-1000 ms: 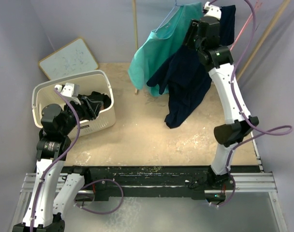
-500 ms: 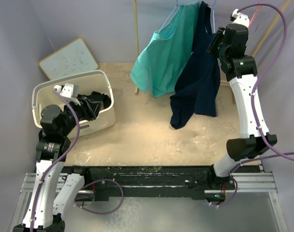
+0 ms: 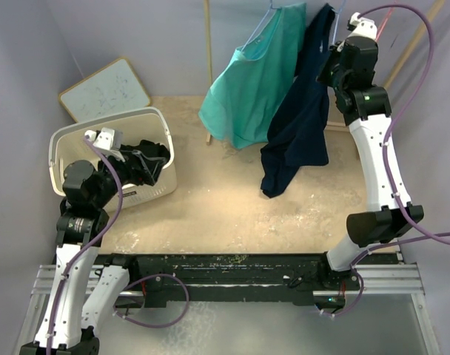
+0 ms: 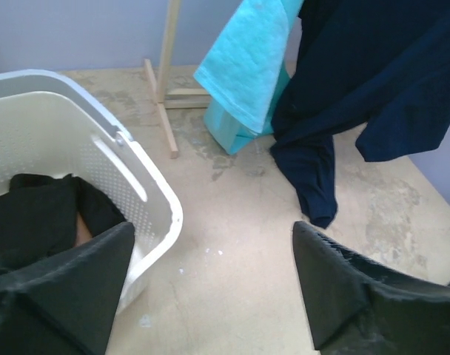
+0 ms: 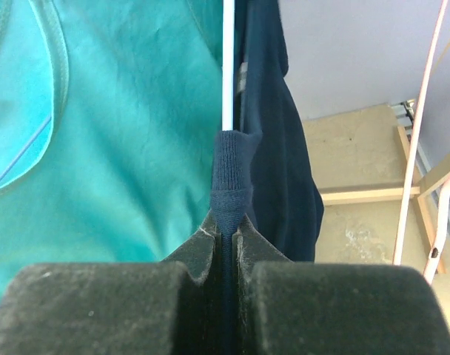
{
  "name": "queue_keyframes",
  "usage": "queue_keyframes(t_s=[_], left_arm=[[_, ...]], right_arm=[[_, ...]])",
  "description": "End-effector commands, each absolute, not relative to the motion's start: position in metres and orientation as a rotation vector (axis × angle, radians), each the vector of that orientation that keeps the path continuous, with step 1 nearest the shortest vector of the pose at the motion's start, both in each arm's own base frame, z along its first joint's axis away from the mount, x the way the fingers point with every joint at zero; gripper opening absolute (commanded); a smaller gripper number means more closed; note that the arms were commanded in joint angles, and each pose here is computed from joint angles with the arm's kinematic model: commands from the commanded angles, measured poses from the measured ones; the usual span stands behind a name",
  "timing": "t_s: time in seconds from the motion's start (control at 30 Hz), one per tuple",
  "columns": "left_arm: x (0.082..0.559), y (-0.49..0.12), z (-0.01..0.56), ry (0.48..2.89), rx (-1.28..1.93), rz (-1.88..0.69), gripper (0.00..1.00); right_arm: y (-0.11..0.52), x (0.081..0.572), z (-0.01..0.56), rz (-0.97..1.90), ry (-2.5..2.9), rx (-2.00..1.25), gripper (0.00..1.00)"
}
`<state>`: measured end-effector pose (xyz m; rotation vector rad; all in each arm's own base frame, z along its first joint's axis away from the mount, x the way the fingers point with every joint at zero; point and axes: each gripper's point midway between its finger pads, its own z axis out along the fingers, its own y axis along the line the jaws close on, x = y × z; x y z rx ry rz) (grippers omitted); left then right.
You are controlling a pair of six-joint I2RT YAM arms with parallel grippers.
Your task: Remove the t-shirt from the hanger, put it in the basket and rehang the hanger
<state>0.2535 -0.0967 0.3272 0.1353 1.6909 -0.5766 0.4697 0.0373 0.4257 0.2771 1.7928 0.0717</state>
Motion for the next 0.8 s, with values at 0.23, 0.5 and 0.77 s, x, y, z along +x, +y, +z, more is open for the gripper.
queue_keyframes(t_s=[0.23, 0.5, 0.77], left_arm=[[0.251, -0.133, 0.340, 1.642, 0.259, -0.808, 0.99], [0.249, -0.134, 0.339, 1.625, 0.282, -0.808, 0.99], [0.248, -0.135, 0.339, 1.623, 0.288, -0.813, 0.99]], right_arm=[[0.030, 0.444, 0.533, 0.068, 1.492, 0.194, 0.00], [0.027, 0.432, 0.560, 0.026, 1.427, 0.144, 0.00], [0.021, 0.405, 0.576, 0.023, 1.388, 0.154, 0.00]])
